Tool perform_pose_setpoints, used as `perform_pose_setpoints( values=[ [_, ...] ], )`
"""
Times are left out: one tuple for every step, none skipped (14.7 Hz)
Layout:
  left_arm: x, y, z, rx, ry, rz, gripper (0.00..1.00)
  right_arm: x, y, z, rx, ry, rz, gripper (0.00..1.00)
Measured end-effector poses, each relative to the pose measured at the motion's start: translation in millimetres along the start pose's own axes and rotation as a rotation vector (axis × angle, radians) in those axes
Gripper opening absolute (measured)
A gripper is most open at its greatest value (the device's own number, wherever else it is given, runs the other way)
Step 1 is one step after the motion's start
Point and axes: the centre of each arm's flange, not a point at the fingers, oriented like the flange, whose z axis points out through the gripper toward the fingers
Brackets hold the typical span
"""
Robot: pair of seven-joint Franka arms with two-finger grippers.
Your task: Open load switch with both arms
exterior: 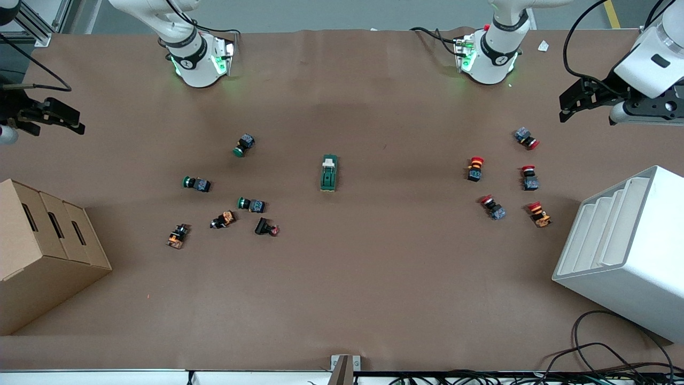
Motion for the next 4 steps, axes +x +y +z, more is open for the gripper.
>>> perform_pose_setpoints(
  values=[
    [0.0,-1.8,-0.3,0.0,0.001,0.011,1.0,-0.9,-0.5,-2.6,0.0,0.004,0.0,1.0],
    [0.2,-2.8,-0.6,-0.001,0.001,0.015,1.0,-1.6,-0.9,-5.1,-0.001,0.009,0.001,1.0],
    [0.7,-3.0,-1.8,-0.001,0.004,0.015,1.0,-2.0,-0.9,-6.7,-0.001,0.013,0.002,1.0],
    [1.4,-3.1,-4.1,-0.001,0.009,0.015,1.0,-2.2,-0.9,-7.8,-0.001,0.015,0.003,1.0]
  ],
)
